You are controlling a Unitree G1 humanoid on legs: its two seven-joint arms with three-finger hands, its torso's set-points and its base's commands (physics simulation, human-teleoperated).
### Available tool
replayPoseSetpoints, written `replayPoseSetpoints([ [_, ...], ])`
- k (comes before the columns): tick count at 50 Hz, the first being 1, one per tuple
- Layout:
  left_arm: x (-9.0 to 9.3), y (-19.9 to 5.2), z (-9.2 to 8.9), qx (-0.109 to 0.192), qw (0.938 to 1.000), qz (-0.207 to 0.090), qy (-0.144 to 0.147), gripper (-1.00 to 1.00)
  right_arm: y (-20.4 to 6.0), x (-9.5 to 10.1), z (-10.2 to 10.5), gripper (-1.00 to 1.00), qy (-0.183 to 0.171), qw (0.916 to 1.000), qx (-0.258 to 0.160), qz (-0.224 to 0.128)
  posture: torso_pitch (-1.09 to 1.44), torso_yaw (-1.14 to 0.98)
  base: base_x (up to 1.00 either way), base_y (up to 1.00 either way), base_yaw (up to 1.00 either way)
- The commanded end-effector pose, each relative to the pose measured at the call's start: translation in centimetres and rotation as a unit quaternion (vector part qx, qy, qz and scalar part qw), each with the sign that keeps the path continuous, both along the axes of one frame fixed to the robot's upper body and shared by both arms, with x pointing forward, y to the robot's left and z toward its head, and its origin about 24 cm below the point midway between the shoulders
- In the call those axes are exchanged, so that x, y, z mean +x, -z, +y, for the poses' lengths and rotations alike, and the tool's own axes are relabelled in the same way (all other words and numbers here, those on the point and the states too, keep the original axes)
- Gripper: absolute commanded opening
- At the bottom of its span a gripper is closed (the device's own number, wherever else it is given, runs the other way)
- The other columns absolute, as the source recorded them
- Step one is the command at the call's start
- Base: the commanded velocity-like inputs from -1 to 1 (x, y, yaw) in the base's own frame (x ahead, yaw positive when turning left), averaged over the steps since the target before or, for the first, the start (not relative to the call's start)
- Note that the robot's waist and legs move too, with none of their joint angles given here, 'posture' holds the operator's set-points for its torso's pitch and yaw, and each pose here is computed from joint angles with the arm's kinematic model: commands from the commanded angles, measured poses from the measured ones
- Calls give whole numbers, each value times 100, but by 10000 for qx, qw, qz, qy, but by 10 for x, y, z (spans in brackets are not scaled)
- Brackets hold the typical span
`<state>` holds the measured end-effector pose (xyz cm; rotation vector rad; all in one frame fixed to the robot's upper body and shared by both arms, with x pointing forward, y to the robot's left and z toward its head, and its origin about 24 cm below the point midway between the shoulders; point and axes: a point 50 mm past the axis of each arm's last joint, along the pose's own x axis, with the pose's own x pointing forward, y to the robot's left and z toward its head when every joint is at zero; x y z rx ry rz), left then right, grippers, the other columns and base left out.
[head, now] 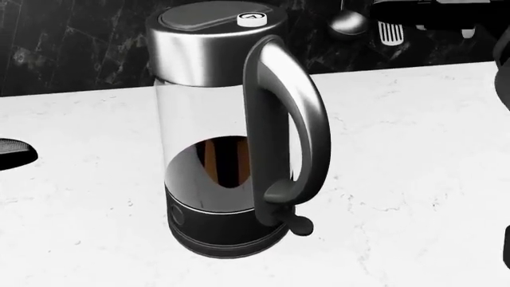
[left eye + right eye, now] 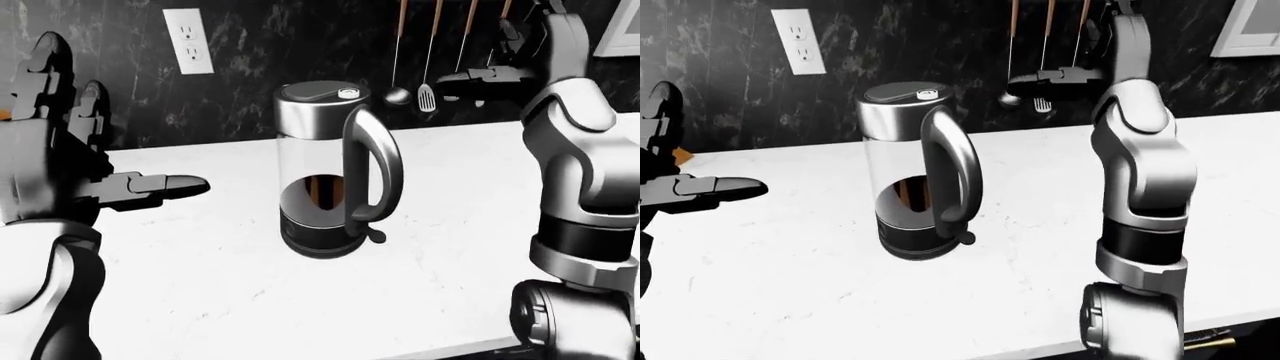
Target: Press the button to open the lid of the electric kettle.
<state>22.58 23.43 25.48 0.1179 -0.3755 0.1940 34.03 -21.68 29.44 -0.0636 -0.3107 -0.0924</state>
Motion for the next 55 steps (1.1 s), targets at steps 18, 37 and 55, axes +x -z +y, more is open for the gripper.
replayPoseSetpoints([
  [18, -3, -15, -4, 95, 9992, -378, 29, 100, -41, 12, 22, 100, -203, 9979, -256, -564, -39, 0, 0, 0, 0],
  [37, -2, -14, -5, 99, 9992, -374, 51, 100, -55, 27, 44, 100, -382, 9967, -354, -615, -39, 0, 0, 0, 0],
  [55, -2, -15, -5, 98, 9992, -391, 51, 100, -59, 42, 67, 100, -521, 9953, -531, -621, -39, 0, 0, 0, 0],
])
